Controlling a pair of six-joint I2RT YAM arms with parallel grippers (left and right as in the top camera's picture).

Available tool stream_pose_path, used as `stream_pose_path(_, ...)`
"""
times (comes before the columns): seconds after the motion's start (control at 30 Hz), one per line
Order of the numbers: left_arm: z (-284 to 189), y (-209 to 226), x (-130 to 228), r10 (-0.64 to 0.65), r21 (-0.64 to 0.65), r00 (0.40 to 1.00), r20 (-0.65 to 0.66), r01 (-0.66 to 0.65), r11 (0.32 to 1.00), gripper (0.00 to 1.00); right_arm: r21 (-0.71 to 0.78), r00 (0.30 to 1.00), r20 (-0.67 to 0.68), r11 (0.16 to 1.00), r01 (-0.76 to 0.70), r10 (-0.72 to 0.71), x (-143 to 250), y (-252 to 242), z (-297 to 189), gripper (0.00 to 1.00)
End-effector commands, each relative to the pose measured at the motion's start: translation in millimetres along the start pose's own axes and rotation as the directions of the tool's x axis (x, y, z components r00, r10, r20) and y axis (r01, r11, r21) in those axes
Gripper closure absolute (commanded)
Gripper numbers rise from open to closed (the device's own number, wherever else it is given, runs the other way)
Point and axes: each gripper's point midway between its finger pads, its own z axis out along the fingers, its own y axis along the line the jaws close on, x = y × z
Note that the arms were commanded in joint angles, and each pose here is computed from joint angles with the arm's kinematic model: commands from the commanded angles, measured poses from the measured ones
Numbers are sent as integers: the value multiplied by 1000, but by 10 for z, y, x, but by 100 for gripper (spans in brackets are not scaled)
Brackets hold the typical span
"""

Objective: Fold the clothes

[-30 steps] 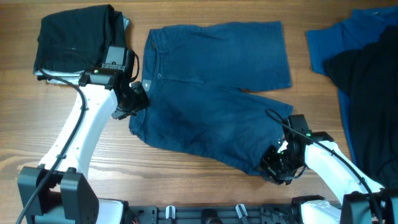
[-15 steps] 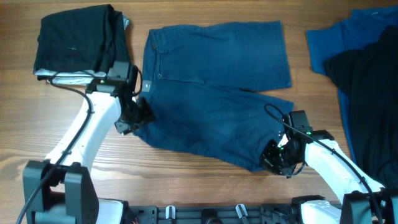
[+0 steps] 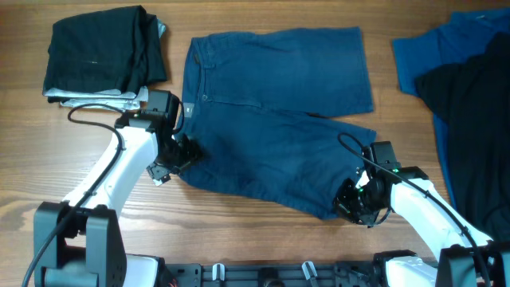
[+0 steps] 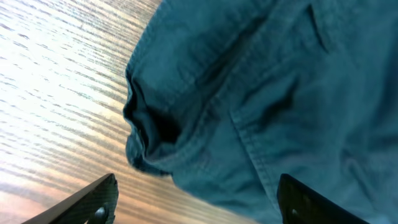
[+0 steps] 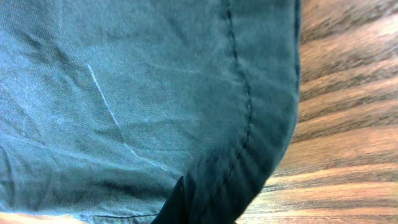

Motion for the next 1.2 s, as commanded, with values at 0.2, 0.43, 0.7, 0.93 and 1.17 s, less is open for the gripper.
stream_pose_path(0.2,257,312,-5,-112,-44,993,25,113,993,32,21,998,50,999,28,-29,-124,4,-8,96)
stream_pose_path(0.43,312,350,-72,-136,-23,990,48,137,990,28,20,998,52,999,29,-30,-129,8,-8,96)
stream_pose_path(0.7,311,235,-205,-132,34,987,94,129,991,36,20,998,52,999,30,-31,-127,6,-8,96)
stream_pose_path(0.93,328,280,-130,-122,15,990,68,121,992,96,21,997,53,998,53,-54,-137,24,-28,96)
stream_pose_path(1.17,-3,267,-28,-88,63,991,99,82,995,96,140,986,101,983,117,-131,-307,171,-581,96)
